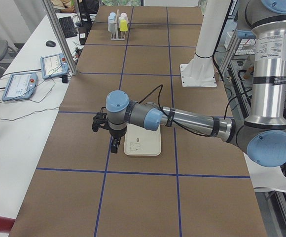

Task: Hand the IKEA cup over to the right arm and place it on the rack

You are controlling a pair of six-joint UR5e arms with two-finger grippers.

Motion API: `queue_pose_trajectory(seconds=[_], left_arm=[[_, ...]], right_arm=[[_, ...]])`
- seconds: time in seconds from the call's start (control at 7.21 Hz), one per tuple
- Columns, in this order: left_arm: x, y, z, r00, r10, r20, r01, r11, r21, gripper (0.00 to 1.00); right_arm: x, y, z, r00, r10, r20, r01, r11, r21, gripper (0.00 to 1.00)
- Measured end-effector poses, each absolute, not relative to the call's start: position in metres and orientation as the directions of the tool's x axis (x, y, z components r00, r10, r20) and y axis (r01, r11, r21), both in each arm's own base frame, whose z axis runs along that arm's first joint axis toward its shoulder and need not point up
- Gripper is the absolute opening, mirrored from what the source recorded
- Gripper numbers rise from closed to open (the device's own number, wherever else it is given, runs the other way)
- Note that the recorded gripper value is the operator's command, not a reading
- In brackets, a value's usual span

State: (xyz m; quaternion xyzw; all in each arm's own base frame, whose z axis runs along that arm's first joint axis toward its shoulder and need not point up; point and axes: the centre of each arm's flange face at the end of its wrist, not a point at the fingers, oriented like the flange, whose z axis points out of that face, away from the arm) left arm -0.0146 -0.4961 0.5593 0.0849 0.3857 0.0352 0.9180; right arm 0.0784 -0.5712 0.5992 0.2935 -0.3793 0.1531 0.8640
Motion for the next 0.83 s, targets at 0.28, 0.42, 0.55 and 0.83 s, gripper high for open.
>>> queue_pose_trajectory(seconds=[0.28,0.42,0.55,0.83], left_arm=[[-0.019,-0.493,0.569,0.692,0.111,-0.713,0.009,0.987,0.162,1.0],[-0.02,-0.491,0.573,0.69,0.104,-0.717,0.01,0.988,0.153,1.0],[-0.02,-0.49,0.575,0.687,0.098,-0.72,0.01,0.989,0.144,1.0],[-0.021,-0.488,0.58,0.685,0.082,-0.724,0.011,0.992,0.122,1.0]], right_arm=[[0.092,-0.537,0.631,0.668,-0.002,0.745,-0.35,0.882,0.316,0.99],[0.088,-0.529,0.638,0.672,-0.02,0.74,-0.279,0.919,0.278,0.99],[0.08,-0.525,0.639,0.684,-0.038,0.729,-0.203,0.949,0.24,0.99],[0.06,-0.522,0.633,0.707,-0.088,0.702,-0.056,0.982,0.179,0.99]])
